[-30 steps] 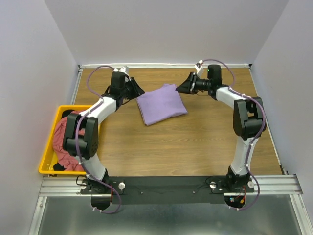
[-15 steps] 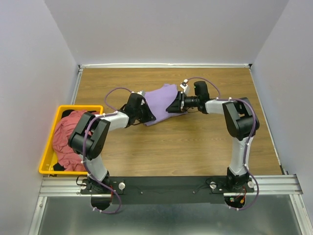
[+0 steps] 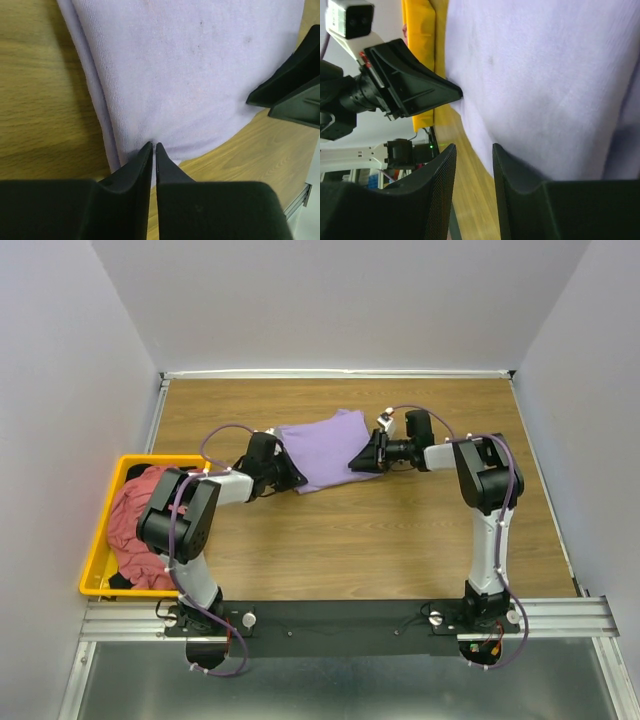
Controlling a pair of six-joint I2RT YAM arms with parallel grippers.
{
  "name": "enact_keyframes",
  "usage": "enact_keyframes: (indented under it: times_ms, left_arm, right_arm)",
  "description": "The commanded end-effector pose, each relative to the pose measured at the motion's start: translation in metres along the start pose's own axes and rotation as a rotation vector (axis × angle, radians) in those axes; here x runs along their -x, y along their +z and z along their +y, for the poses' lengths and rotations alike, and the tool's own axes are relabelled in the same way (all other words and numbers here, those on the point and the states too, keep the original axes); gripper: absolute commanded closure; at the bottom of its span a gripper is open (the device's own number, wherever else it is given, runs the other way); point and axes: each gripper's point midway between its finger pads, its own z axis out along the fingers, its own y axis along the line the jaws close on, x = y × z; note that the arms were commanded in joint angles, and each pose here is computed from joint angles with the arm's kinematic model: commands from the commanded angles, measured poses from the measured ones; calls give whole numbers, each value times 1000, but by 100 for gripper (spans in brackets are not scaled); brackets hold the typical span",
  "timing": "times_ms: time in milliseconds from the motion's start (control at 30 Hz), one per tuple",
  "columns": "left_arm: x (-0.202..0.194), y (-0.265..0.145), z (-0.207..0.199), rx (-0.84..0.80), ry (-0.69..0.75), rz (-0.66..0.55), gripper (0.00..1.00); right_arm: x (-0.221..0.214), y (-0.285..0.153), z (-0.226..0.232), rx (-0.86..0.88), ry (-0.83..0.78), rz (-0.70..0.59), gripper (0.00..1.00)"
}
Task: Fold and stack the t-shirts
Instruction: Neatly place the folded tshirt to the corner
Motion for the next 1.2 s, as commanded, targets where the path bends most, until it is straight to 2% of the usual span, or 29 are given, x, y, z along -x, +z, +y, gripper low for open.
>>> enact_keyframes:
  times_ms: [0, 100, 233, 500, 533, 600, 700, 800, 900, 1033, 1100, 1167]
  left_arm:
    - [2, -15, 12, 51, 36, -11, 84]
    - [12, -25, -2, 25, 50, -39, 83]
    - [17, -34, -13, 5, 70, -60, 83]
    - [-15, -25, 23, 81, 69, 20, 85]
    - [-19, -24, 29, 96, 65, 27, 92]
    - [-29, -22, 44, 141, 40, 58, 96]
    - [-37, -23, 56, 178, 14, 77, 97]
    - [-28, -28, 50, 171, 19, 50, 97]
    - [-10, -39, 34, 161, 40, 6, 93]
    - [10, -63, 17, 202, 66, -33, 77]
    - [18, -80, 8, 231, 89, -71, 65]
    - [22, -94, 2, 255, 96, -105, 55]
  right_arm:
    - [21, -17, 20, -25, -63, -70, 58]
    - [23, -20, 28, -23, -86, -81, 58]
    - [13, -19, 15, -31, -61, -61, 57]
    - [-9, -24, -42, -102, 23, -51, 58]
    - [-9, -27, -51, -111, 42, -57, 58]
    - [-8, -34, -59, -116, 64, -68, 58]
    - [-6, -39, -61, -126, 65, -82, 58]
    - [1, -44, -51, -126, 57, -91, 58]
    - [12, -51, -27, -133, 17, -118, 58]
    - [27, -68, 16, -156, -16, -169, 54]
    - [28, -80, 41, -183, -29, -204, 47]
    - [18, -93, 40, -280, 17, -218, 36]
